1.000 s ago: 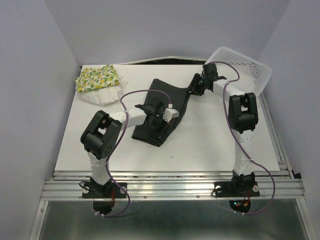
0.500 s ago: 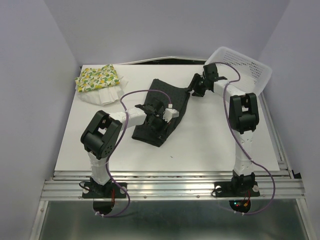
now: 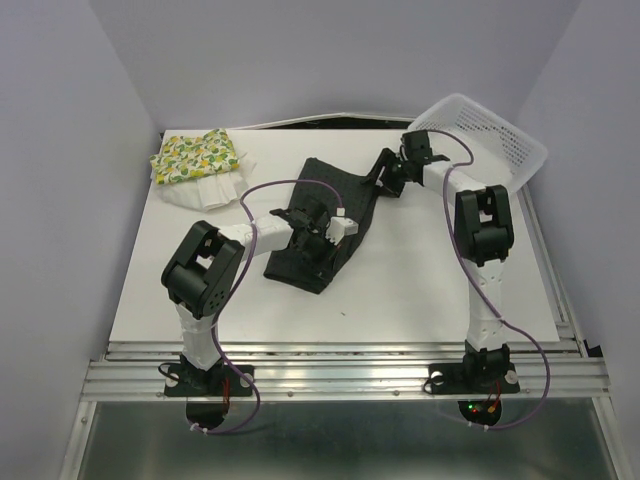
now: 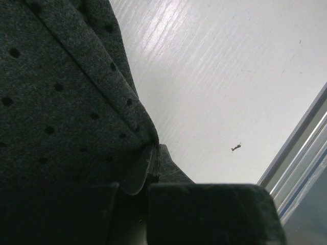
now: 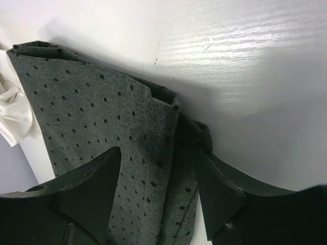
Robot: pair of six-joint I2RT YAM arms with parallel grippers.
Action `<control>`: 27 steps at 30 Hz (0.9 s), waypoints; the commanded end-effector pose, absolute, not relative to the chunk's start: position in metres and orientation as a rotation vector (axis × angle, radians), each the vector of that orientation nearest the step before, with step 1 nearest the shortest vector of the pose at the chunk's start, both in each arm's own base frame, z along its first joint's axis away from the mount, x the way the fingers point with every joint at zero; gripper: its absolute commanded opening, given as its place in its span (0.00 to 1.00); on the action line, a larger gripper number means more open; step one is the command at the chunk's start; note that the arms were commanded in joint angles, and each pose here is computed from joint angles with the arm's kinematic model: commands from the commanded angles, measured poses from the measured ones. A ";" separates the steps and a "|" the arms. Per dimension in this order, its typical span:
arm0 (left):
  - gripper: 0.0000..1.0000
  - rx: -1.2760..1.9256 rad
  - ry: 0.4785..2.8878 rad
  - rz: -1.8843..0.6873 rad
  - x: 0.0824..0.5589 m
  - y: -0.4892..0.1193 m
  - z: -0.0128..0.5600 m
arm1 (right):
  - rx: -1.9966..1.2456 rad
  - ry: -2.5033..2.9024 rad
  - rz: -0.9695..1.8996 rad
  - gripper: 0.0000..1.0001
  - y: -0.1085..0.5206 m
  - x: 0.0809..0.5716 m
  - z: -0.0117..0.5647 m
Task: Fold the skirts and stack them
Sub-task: Fold the skirt
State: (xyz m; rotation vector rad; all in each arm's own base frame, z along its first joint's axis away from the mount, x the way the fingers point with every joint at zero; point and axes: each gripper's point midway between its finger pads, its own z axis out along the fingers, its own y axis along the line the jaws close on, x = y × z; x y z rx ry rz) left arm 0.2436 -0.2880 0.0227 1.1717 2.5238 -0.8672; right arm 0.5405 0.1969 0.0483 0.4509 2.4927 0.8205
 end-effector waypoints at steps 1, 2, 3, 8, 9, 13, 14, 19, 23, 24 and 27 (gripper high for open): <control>0.00 1.214 2.688 -0.774 0.220 -0.263 -0.012 | 0.457 2.511 0.710 0.66 0.190 0.531 0.046; 0.00 1.215 2.691 -0.774 0.219 -0.264 -0.013 | 0.438 2.487 0.709 0.66 0.189 0.534 0.050; 0.00 1.215 2.692 -0.776 0.218 -0.263 -0.013 | 0.416 2.476 0.703 0.66 0.193 0.534 0.055; 0.00 1.217 2.691 -0.773 0.219 -0.263 -0.014 | 0.348 2.387 0.604 0.66 0.188 0.539 0.083; 0.00 1.217 2.691 -0.773 0.219 -0.263 -0.014 | 0.354 2.380 0.587 0.66 0.185 0.539 0.085; 0.00 1.217 2.689 -0.774 0.219 -0.263 -0.013 | 0.358 2.374 0.521 0.67 0.184 0.529 0.088; 0.00 1.216 2.686 -0.774 0.219 -0.264 -0.012 | 0.361 2.368 0.487 0.70 0.183 0.527 0.089; 0.00 1.215 2.690 -0.778 0.219 -0.263 -0.013 | 0.377 2.411 0.493 0.69 0.185 0.523 0.070; 0.00 1.215 2.685 -0.779 0.219 -0.264 -0.012 | 0.390 2.452 0.525 0.69 0.191 0.523 0.049; 0.00 1.215 2.689 -0.779 0.218 -0.263 -0.012 | 0.393 2.454 0.530 0.68 0.192 0.524 0.046; 0.00 1.214 2.684 -0.777 0.219 -0.264 -0.011 | 0.386 2.463 0.501 0.68 0.195 0.527 0.033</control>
